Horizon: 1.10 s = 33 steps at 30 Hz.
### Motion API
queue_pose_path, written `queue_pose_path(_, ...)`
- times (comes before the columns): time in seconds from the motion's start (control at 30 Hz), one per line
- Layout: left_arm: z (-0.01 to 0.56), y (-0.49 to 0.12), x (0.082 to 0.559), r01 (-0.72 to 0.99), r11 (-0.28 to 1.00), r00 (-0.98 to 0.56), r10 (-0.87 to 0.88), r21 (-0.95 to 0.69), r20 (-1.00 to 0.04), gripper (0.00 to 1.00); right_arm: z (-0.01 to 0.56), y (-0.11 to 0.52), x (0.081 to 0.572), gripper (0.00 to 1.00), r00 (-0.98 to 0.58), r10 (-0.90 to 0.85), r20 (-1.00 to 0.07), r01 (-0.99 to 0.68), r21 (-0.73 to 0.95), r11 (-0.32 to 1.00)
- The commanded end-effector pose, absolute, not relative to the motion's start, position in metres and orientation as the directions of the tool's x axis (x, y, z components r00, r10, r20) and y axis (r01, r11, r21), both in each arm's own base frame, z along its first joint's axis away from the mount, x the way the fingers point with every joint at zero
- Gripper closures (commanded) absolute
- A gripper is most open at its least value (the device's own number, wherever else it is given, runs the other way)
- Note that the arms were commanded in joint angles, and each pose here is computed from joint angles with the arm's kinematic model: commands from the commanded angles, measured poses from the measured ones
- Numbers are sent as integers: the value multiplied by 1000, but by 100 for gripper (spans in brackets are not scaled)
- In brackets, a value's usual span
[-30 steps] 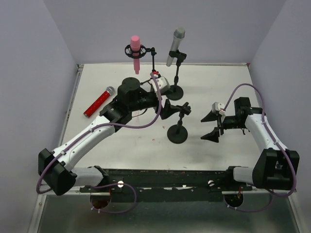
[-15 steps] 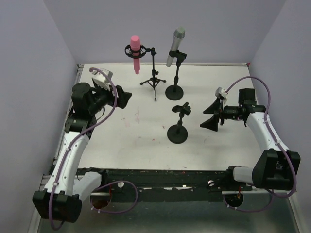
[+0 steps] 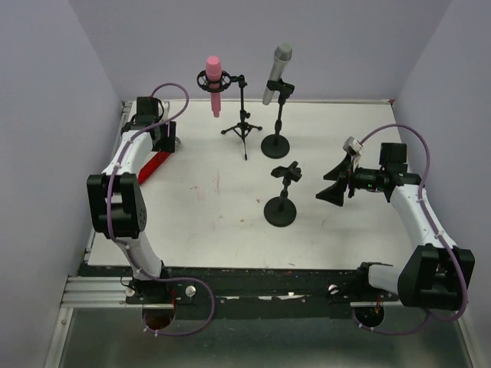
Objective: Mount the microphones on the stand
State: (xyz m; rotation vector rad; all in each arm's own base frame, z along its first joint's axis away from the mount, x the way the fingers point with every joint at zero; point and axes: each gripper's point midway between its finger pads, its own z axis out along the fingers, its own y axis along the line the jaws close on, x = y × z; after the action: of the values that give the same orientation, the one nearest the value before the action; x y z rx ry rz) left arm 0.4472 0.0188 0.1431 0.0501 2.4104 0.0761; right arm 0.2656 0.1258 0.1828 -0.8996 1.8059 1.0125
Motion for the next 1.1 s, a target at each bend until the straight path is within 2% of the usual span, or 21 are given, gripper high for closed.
queue_pose_path(0.0,111,55,449,0,973,-861,118,233,-495,25,198,124,269,0,-342,-171,-924,-874,246,420)
queue_pose_path(0.1,98,54,452,38,972,-887,140,232,-440,30,198,123,270,0,-345,-174,-922,-871,246,425)
queue_pose_path(0.47,74,30,466,154,984,-913,175,85,-367,31,199,124,269,0,-349,-175,-921,-875,254,412)
queue_pose_path(0.73,67,35,464,133,990,-924,140,45,-355,31,198,125,267,0,-357,-173,-918,-875,264,406)
queue_pose_path(0.9,65,46,462,78,994,-947,100,81,-306,32,200,125,266,0,-352,-174,-920,-878,260,402)
queue_pose_path(1.07,64,47,457,78,994,-955,97,81,-279,39,203,126,265,0,-346,-174,-922,-882,256,396)
